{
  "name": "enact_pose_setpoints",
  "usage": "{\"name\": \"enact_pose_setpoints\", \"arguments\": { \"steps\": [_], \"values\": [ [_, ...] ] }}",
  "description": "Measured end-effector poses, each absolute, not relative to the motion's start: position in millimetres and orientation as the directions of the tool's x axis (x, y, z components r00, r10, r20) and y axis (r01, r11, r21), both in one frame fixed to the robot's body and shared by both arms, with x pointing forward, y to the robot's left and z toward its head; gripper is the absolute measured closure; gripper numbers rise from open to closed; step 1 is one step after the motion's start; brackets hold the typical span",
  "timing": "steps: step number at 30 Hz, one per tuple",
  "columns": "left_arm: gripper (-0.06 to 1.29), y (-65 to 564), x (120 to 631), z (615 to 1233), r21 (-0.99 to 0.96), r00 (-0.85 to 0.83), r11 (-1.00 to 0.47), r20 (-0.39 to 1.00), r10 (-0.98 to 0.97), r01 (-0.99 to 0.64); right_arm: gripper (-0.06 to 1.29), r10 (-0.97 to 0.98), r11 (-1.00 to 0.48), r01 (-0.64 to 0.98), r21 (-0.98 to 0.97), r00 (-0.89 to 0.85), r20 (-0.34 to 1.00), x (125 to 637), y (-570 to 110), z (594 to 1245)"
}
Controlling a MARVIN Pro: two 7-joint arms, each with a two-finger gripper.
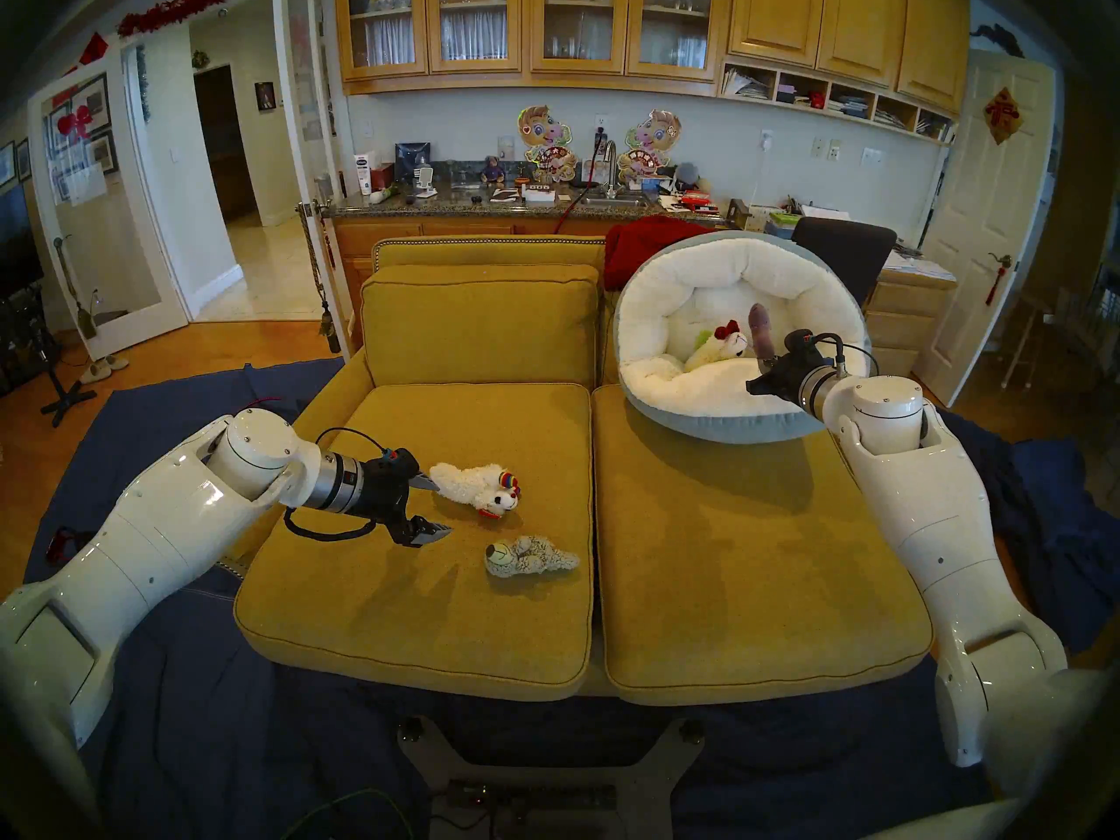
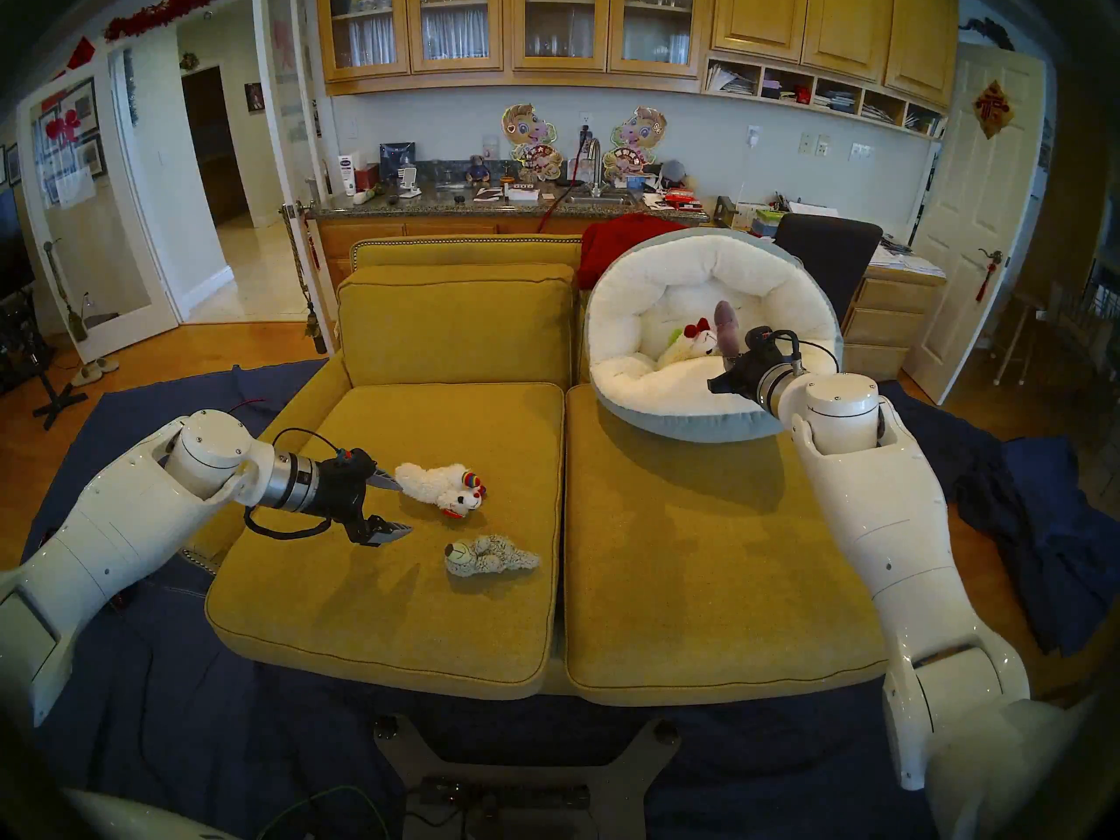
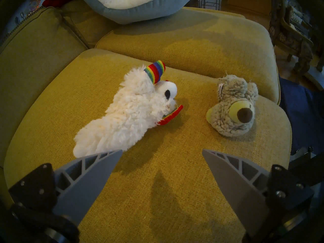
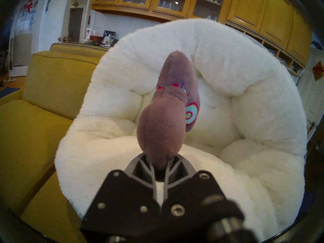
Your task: Put toys into dog bed
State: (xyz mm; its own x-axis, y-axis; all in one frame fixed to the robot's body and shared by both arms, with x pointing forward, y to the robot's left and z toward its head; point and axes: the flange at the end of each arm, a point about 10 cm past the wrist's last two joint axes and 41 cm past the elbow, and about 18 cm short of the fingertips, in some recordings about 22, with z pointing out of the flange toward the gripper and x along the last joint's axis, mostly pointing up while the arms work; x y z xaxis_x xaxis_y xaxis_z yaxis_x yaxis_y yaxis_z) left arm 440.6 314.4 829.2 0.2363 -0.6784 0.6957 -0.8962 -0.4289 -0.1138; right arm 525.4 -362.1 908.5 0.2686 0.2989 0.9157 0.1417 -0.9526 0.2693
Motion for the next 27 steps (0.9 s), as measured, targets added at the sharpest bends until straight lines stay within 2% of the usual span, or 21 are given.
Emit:
{"name": "enact_pose_setpoints", "arguments": {
  "steps": [19, 21, 23, 24, 25, 27],
  "values": [
    [0.00, 314, 440, 829, -0.114, 0.237, -0.429, 0.696, -0.678, -0.896, 1.27, 0.355, -0.935, 0.092, 0.344, 0.295, 0.887, 555, -359, 912],
    [0.00, 314, 440, 829, -0.114, 0.237, -0.429, 0.696, -0.678, -0.896, 0.96, 0.357, -0.934, 0.089, 0.347, 0.303, 0.883, 558, -360, 910],
    [0.00, 314, 440, 829, -0.114, 0.237, -0.429, 0.696, -0.678, -0.896, 0.54, 0.359, -0.933, 0.084, 0.351, 0.314, 0.879, 561, -362, 908],
    [0.00, 314, 440, 829, -0.114, 0.237, -0.429, 0.696, -0.678, -0.896, 0.23, 0.360, -0.932, 0.081, 0.353, 0.318, 0.877, 562, -363, 907],
    [0.00, 314, 440, 829, -0.114, 0.237, -0.429, 0.696, -0.678, -0.896, 0.08, 0.361, -0.932, 0.078, 0.355, 0.321, 0.876, 563, -364, 907],
    [0.00, 314, 440, 829, -0.114, 0.237, -0.429, 0.696, -0.678, -0.896, 0.01, 0.363, -0.930, 0.074, 0.359, 0.327, 0.873, 566, -367, 908]
  ]
}}
